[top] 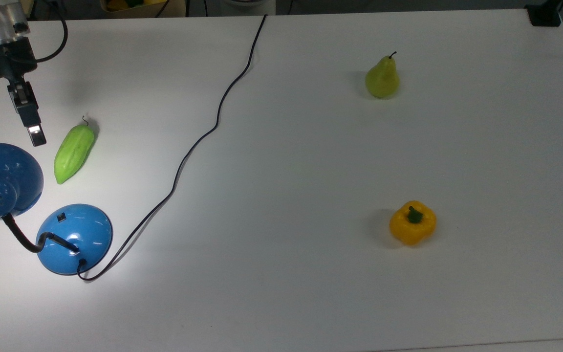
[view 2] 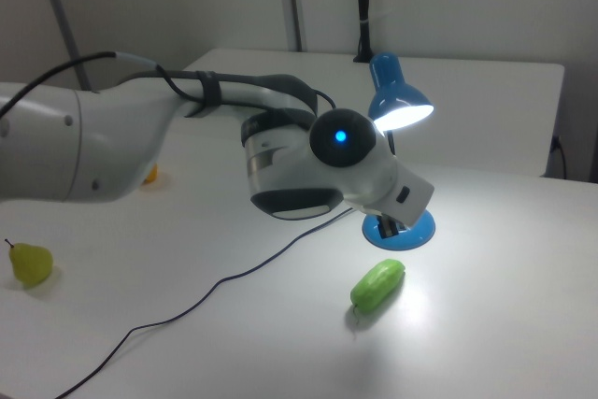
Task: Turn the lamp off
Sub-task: 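Move the gripper toward the blue lamp's round base, then lower the gripper and press the switch on the lamp base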
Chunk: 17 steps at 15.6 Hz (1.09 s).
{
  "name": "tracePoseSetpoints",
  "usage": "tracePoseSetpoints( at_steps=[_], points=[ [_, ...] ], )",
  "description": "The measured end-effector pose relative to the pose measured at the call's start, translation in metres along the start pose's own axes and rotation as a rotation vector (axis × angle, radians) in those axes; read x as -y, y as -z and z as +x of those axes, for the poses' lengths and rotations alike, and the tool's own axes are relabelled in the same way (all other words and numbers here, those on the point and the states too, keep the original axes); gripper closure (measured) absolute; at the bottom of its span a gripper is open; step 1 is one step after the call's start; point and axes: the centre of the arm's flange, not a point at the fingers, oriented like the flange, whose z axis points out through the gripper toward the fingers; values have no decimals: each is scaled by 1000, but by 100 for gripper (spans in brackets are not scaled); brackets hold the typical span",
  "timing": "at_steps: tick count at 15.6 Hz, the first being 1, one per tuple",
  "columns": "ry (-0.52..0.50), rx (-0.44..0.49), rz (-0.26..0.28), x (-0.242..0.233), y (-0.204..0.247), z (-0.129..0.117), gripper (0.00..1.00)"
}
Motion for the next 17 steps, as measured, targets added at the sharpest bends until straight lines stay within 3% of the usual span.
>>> tracePoseSetpoints(
  at_steps=[4,17],
  points=[
    [-80,-44,38,-9,-31,10,99],
    [-52,-93,82,24,-117,6,99]
  ],
)
